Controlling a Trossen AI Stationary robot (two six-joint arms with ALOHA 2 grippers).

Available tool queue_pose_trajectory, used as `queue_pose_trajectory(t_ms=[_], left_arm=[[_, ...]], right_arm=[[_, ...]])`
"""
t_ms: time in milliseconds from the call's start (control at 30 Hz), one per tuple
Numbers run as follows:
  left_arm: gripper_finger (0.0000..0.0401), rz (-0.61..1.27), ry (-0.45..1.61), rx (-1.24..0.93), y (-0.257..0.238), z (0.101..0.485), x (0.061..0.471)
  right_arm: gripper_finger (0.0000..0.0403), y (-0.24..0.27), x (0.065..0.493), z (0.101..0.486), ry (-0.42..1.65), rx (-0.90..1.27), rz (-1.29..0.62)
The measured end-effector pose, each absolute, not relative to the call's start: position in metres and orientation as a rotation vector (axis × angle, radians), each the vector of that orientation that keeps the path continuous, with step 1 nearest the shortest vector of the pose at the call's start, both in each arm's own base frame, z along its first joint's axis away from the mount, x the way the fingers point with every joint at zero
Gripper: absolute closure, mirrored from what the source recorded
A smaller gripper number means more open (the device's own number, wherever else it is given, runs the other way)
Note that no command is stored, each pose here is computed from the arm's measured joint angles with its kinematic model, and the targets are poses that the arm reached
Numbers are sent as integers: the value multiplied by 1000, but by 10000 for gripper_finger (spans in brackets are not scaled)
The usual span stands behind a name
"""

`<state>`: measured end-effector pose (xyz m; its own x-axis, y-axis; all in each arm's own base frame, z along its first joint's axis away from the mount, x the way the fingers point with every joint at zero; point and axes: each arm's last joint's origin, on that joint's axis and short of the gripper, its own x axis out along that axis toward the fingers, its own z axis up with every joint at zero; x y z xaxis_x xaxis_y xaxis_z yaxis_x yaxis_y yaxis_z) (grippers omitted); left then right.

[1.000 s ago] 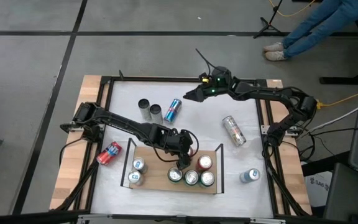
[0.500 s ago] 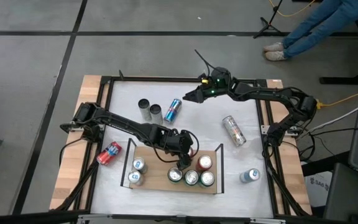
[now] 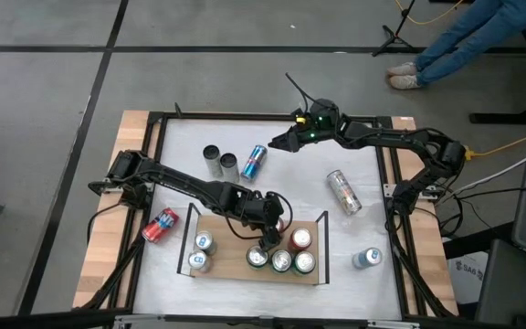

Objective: Place canned beverage on shelf
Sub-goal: Put the right red soda can on the shelf aligned with the other red soda can

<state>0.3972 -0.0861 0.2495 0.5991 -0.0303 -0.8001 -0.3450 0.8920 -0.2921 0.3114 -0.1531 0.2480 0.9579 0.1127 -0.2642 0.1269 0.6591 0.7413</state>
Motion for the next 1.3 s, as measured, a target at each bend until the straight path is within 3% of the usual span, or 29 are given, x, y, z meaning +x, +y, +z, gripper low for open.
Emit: queue_pose_trajectory(t_ms=[367, 733, 1300], left_arm=[[85, 189, 918, -447, -86, 249, 397], [12, 191, 907, -450, -86, 250, 398], [13, 179, 840, -480, -73, 282, 406]], right_arm=[[56, -153, 311, 248, 300, 855, -8], [56, -153, 311, 248, 300, 855, -8], [56, -153, 311, 248, 299, 854, -9]])
